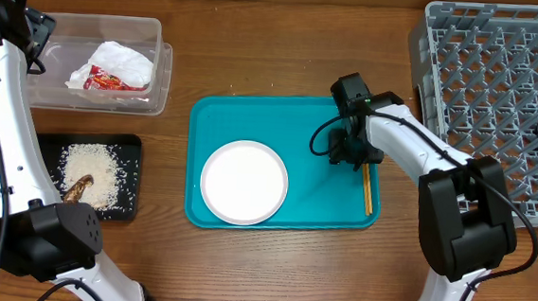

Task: Sort waste into correct bins and load items into the dishwasher
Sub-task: 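Lower the right gripper and close it around the chopsticks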

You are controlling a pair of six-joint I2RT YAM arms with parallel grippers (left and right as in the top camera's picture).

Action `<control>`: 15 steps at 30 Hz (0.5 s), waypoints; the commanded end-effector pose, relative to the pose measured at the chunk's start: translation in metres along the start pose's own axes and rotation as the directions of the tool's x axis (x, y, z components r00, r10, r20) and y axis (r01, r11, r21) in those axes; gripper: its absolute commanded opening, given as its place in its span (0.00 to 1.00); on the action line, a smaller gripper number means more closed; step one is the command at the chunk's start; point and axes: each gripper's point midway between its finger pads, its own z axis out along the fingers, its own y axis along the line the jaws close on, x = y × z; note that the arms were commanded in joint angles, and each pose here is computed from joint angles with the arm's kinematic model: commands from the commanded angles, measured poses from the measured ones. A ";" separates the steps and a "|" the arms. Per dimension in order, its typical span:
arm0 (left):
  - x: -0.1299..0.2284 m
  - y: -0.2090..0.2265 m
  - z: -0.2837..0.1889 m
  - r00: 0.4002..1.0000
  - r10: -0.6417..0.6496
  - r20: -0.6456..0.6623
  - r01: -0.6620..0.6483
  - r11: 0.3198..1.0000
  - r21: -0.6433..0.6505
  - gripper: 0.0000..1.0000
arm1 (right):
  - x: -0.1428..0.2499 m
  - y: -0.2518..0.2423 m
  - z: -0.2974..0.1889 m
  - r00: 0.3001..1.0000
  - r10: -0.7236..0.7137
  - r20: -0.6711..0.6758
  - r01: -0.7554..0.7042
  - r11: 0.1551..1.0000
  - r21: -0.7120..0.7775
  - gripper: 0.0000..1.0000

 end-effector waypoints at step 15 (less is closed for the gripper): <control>-0.002 0.000 0.000 1.000 0.002 0.015 -0.002 1.000 -0.009 1.00 | 0.001 0.000 0.013 0.999 0.005 -0.046 -0.005 1.000 0.010 0.55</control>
